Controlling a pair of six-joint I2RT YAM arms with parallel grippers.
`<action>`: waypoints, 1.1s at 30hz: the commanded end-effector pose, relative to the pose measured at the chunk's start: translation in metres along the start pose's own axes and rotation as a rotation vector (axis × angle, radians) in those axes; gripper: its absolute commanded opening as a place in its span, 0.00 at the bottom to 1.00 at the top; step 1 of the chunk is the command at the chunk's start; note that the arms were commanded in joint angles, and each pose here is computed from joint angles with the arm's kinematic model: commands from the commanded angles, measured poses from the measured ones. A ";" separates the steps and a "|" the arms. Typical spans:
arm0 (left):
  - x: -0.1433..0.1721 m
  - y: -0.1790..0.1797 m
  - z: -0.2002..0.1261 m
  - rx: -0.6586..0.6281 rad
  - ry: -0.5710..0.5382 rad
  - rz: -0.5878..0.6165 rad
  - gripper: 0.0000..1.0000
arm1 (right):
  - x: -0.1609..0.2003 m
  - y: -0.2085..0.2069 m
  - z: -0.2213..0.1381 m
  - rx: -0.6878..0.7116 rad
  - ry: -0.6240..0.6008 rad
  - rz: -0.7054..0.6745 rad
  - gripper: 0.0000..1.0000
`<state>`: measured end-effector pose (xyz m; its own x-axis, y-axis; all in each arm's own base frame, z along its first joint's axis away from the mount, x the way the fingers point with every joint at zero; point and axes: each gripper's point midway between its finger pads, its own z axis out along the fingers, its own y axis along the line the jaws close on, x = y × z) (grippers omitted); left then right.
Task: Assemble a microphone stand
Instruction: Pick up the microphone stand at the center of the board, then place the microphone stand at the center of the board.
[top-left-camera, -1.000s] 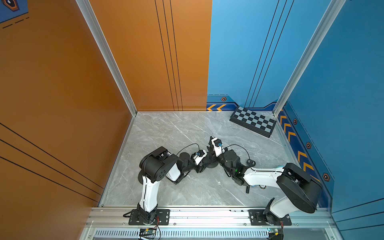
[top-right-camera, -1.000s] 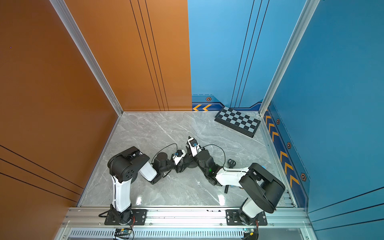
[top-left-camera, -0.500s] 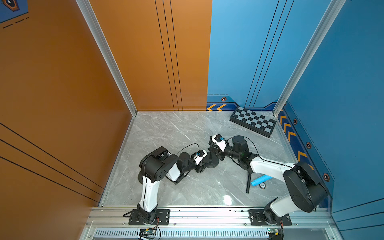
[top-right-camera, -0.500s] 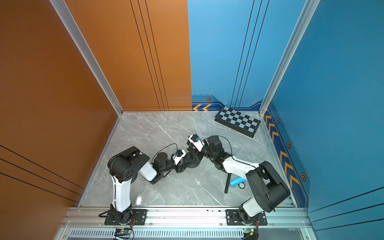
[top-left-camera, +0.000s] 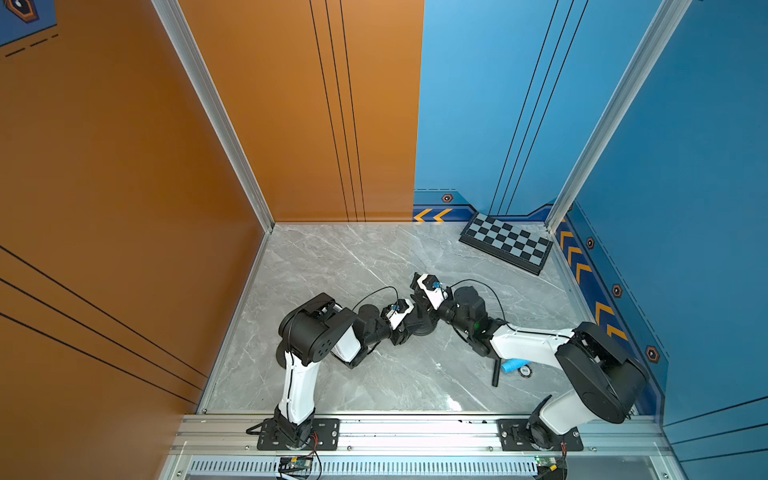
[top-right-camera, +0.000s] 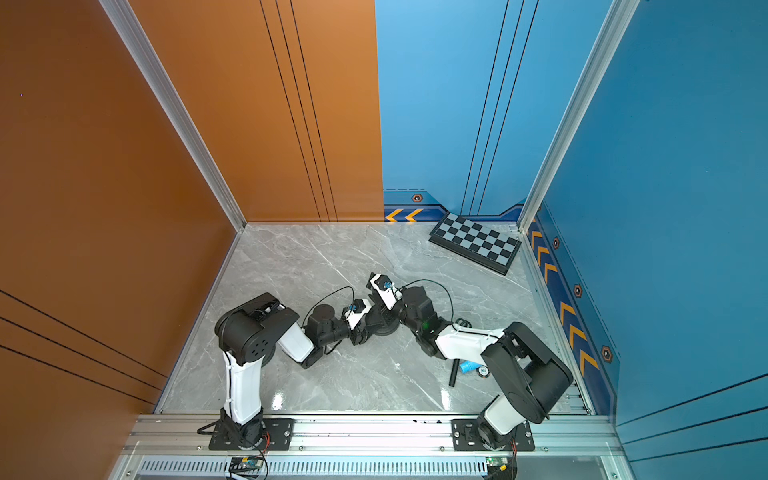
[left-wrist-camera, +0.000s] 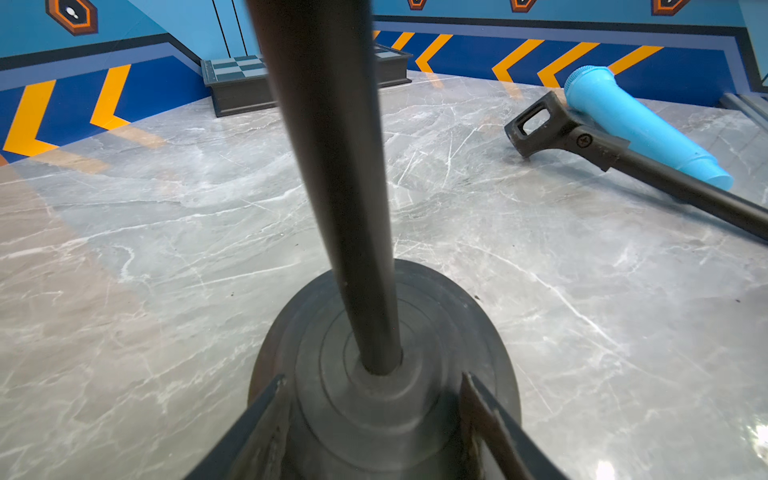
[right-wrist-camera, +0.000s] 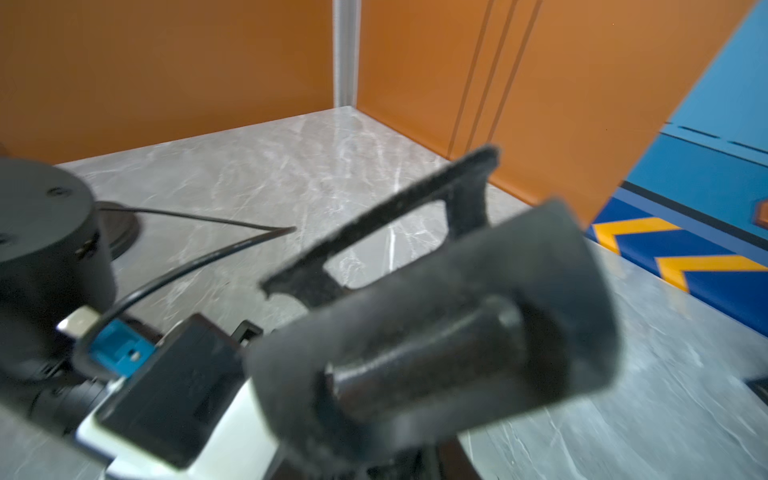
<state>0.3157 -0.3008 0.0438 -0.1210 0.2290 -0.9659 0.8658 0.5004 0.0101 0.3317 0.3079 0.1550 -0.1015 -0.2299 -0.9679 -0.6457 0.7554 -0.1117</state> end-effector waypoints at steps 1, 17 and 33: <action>0.067 -0.004 -0.010 -0.014 0.223 -0.074 0.65 | 0.057 -0.041 -0.012 0.451 0.123 0.056 0.00; 0.028 -0.006 -0.020 -0.021 0.138 -0.044 0.76 | -0.009 -0.056 0.001 0.307 0.024 0.094 0.00; -0.007 -0.001 -0.035 -0.107 0.072 0.050 0.84 | -0.044 -0.261 0.026 0.589 -0.081 0.211 0.00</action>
<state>0.3008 -0.2788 0.0724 -0.1030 0.2729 -0.9565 0.8223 0.5644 0.0725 0.4999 0.1423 0.1980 -0.1922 -0.0564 -0.9797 -0.0985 0.9944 -0.0379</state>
